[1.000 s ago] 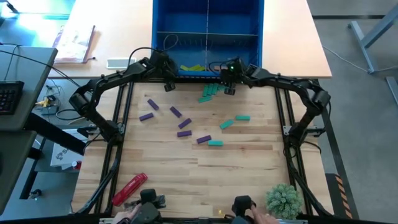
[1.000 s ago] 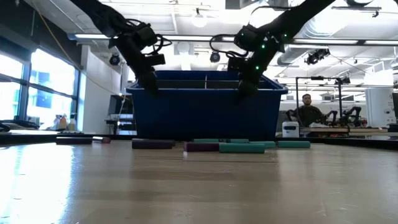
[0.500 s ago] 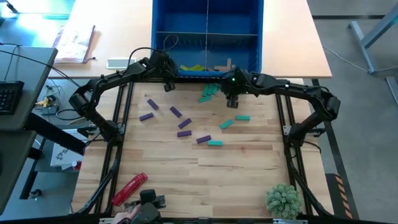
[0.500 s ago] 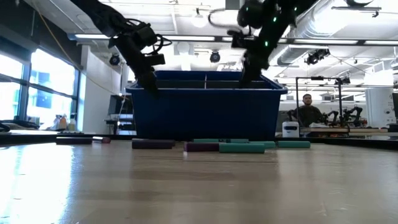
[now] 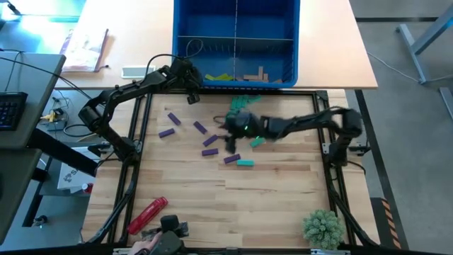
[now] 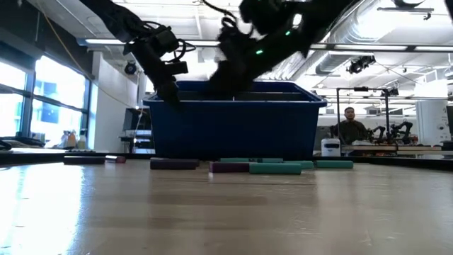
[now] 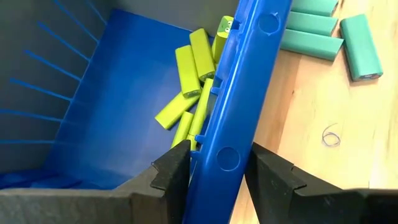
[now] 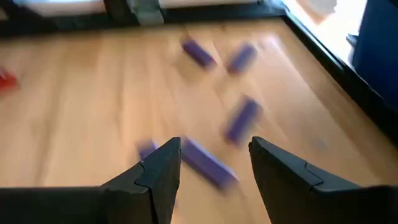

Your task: Sort blocks

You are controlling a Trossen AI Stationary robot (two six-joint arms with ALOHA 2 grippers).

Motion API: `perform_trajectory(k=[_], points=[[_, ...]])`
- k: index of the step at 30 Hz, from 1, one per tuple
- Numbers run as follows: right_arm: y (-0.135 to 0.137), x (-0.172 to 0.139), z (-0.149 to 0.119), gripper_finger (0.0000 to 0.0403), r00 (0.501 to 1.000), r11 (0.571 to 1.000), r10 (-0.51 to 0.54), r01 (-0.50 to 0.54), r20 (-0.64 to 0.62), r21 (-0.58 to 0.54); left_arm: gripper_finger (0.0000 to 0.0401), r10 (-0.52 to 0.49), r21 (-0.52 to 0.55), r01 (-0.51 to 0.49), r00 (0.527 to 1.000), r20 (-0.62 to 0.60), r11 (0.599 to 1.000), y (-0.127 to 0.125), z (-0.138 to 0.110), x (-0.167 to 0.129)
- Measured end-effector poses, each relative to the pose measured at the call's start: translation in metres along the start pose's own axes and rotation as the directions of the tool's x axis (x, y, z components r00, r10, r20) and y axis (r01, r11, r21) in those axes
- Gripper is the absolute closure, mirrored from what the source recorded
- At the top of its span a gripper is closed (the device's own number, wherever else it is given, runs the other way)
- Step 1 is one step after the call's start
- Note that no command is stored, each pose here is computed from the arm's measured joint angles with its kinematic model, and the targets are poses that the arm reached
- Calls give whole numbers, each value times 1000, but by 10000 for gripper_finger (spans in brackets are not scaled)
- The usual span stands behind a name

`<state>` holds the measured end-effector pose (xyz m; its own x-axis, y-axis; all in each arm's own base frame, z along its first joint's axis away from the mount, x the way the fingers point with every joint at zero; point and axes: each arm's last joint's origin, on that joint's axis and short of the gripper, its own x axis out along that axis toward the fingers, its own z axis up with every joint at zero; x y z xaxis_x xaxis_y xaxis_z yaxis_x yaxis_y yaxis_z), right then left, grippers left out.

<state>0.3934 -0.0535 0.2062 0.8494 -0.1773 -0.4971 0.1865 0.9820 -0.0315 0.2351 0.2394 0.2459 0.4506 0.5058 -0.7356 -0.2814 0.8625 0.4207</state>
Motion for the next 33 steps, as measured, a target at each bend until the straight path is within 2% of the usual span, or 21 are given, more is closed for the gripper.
perform_trajectory(k=[3, 7, 10, 17, 19, 24, 29, 33], points=[[15, 33, -13, 227, 996, 999, -47, 45, 81, 21, 277, 0, -5, 0, 1000, 0, 1000, 0, 0, 0], [17, 77, -23, 227, 979, 985, -162, 154, 121, 73, 277, 2, -10, -2, 1000, 0, 1000, 0, 0, 0], [17, 104, -24, 227, 968, 973, -224, 215, 115, 82, 277, 14, -9, -13, 1000, 1, 1000, 0, 1, 0], [8, 148, -32, 227, 975, 964, -221, 217, 12, 154, 277, 31, -28, -30, 999, 22, 999, 2, 3, 0], [3, 156, -41, 227, 971, 953, -238, 240, -32, 185, 277, 31, -27, -31, 999, 23, 999, 2, 3, 0], [-4, 164, -49, 227, 965, 925, -258, 258, -38, 278, 277, 33, -22, -32, 999, 22, 999, 2, 3, 0], [-5, 163, -50, 227, 962, 925, -267, 273, -60, 264, 277, 35, -21, -34, 999, 22, 999, 2, 3, 0], [2, 145, -34, 227, 964, 944, -238, 258, -122, 204, 277, 57, -33, -56, 998, 13, 998, 3, 3, 0]])
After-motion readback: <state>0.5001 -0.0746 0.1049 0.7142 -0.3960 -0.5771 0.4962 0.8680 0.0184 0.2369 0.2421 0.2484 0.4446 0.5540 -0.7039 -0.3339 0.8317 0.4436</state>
